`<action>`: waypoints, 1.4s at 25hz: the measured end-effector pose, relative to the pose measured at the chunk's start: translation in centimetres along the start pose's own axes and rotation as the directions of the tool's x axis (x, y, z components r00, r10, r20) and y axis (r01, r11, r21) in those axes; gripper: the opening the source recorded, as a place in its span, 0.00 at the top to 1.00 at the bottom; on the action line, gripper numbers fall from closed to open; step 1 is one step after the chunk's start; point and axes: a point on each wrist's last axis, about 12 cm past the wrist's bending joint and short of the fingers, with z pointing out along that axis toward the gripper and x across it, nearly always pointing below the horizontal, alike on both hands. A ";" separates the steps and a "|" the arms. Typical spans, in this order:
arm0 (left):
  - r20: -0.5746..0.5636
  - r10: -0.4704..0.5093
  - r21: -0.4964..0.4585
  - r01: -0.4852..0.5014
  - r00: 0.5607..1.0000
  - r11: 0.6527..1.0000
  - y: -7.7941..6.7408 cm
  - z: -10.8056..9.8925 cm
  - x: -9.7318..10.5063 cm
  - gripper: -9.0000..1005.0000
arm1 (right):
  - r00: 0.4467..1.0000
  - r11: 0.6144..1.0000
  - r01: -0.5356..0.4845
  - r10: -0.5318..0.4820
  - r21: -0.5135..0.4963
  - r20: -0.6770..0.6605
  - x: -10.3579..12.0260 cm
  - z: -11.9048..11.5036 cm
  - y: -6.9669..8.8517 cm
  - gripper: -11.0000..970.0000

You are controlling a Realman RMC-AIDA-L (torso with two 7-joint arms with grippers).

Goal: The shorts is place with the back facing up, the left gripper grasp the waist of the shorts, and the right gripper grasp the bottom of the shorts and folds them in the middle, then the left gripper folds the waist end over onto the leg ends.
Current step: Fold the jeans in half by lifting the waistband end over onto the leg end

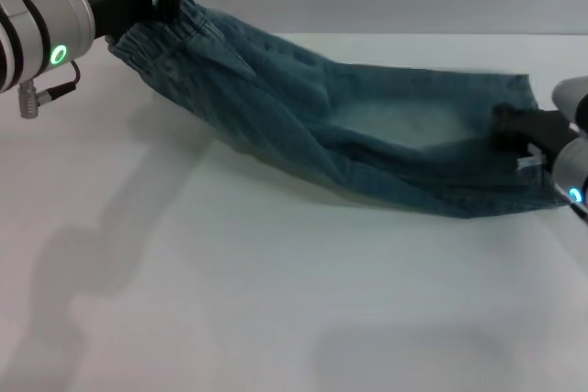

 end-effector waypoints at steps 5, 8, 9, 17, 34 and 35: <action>-0.003 0.001 0.004 -0.001 1.000 1.000 -0.1 -0.1 0.0 0.98 | 1.000 1.000 0.020 -0.021 0.015 0.020 -0.5 -0.3 -0.4 0.99; 0.005 0.006 0.017 -0.006 1.000 1.000 -0.5 -0.2 -0.2 0.98 | 0.999 0.999 0.029 -0.028 -0.034 0.026 -0.7 -0.1 1.3 0.99; 0.009 0.009 0.021 -0.009 1.000 1.000 -0.7 -0.2 -0.3 0.98 | 0.999 0.998 0.033 -0.032 -0.052 0.027 -0.7 0.0 1.9 0.99; 0.048 0.047 0.066 -0.050 0.998 0.997 -2.4 -0.7 -1.2 0.98 | 0.998 0.982 0.044 -0.034 -0.182 0.055 -2.4 0.9 6.2 0.99; 0.105 0.084 0.126 -0.097 0.991 0.987 -4.6 -1.1 -2.5 0.98 | 0.997 0.920 0.074 -0.063 -0.386 0.042 -3.9 1.6 12.9 0.99; 0.108 0.085 0.129 -0.099 0.990 0.987 -4.7 -1.1 -2.5 0.98 | 0.997 0.915 0.076 -0.066 -0.397 0.041 -3.9 1.6 13.3 0.99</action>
